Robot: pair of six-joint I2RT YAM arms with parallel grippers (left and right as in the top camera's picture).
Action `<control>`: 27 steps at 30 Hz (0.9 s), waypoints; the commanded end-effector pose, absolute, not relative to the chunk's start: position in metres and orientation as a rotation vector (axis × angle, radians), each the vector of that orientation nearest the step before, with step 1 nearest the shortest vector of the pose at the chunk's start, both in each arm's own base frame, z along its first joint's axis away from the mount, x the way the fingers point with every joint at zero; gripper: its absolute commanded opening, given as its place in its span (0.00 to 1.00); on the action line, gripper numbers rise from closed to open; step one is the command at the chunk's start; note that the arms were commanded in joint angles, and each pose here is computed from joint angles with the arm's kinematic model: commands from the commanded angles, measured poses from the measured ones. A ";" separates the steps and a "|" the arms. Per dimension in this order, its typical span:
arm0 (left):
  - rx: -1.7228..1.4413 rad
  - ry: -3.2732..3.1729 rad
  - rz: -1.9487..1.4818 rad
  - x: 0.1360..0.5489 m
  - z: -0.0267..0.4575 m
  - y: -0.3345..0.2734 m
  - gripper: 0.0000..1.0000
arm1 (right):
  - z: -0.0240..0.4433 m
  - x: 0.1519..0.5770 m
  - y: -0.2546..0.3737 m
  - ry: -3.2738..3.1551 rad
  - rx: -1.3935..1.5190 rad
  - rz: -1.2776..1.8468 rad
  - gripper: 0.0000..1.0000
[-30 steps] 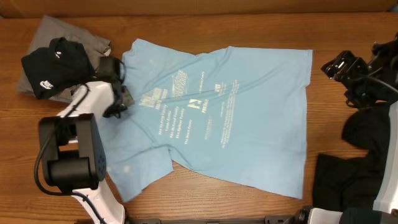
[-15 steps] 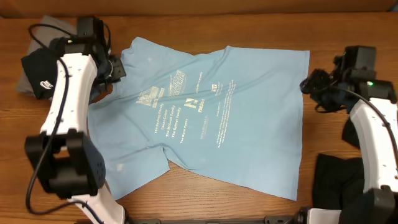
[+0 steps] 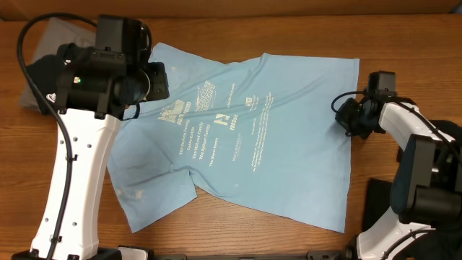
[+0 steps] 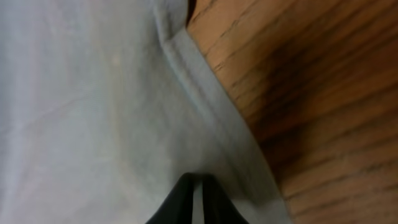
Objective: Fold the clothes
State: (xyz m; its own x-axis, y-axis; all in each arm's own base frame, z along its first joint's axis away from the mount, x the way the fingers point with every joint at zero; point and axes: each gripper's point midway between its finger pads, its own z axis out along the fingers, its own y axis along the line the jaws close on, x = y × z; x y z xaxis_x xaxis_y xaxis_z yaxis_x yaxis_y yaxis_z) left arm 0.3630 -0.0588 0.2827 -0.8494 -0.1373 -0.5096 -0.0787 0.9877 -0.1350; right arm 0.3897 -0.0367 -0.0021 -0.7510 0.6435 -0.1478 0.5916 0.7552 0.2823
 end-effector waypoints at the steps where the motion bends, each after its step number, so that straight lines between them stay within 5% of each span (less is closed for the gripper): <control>1: -0.119 2.596 -0.145 0.362 0.283 -0.062 0.20 | -0.042 0.377 -0.063 2.708 1.148 0.079 0.04; 12: -0.128 2.650 -0.098 0.350 0.276 -0.055 0.25 | 0.030 0.487 -0.107 2.306 1.131 0.321 0.04; 16: -0.151 2.720 -0.020 0.334 0.268 -0.045 0.29 | 0.073 0.497 -0.089 2.352 0.988 0.446 0.26; 22: -0.308 2.769 0.108 0.318 0.259 -0.024 0.42 | 0.161 0.483 -0.073 2.304 0.844 0.512 0.36; 24: -0.311 2.769 0.126 0.324 0.247 -0.020 0.39 | 0.189 0.469 -0.064 2.290 0.818 0.547 0.38; 27: -0.308 2.820 0.129 0.326 0.212 -0.021 0.21 | 0.215 0.449 -0.049 2.299 0.759 0.573 0.39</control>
